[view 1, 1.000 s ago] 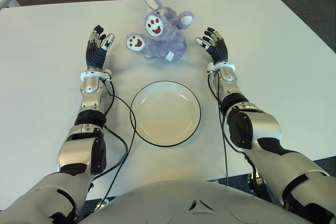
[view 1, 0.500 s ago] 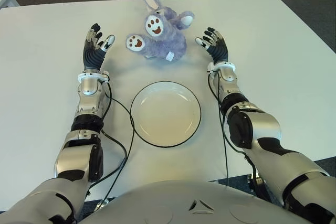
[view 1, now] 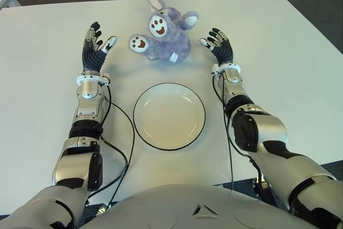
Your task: Put the doll into the plate.
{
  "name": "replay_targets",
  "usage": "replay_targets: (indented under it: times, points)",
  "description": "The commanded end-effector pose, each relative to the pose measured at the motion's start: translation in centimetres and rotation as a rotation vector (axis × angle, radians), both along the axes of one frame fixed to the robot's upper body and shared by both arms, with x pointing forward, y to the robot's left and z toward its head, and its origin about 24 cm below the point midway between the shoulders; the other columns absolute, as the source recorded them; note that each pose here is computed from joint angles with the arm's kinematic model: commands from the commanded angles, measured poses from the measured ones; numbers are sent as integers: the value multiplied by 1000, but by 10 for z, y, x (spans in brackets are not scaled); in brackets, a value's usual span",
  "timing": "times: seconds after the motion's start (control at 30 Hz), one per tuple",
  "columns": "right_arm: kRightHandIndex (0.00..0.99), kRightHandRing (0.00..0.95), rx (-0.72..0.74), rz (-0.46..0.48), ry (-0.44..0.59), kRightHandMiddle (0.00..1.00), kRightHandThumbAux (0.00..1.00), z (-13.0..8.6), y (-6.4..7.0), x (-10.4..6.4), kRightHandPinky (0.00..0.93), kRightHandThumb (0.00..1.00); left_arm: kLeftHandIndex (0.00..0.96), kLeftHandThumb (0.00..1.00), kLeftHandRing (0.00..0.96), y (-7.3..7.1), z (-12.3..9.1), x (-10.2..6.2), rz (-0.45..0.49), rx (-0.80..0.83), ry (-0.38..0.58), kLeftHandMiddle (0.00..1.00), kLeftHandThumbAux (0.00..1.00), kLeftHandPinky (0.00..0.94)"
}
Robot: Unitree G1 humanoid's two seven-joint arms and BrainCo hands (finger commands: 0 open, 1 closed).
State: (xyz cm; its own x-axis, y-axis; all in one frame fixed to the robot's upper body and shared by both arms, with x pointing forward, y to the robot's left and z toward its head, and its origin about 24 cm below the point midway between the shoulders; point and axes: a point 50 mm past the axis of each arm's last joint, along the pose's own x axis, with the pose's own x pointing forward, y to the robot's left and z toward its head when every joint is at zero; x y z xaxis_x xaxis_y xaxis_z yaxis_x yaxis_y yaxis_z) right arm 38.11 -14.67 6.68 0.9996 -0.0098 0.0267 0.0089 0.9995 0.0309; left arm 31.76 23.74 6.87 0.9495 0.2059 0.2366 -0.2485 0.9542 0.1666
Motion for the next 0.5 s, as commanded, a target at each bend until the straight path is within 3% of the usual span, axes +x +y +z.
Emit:
replay_targets:
  times: [0.03, 0.5]
  points:
    - [138, 145, 12, -5, 94, 157, 743, -23, 0, -10, 148, 28, 0, 15, 0, 2, -2, -3, 7, 23, 15, 0, 464, 0]
    - [139, 146, 10, -4, 96, 156, 743, -23, 0, -9, 153, 36, 0, 7, 0, 3, 6, -4, 19, 70, -17, 0, 471, 0]
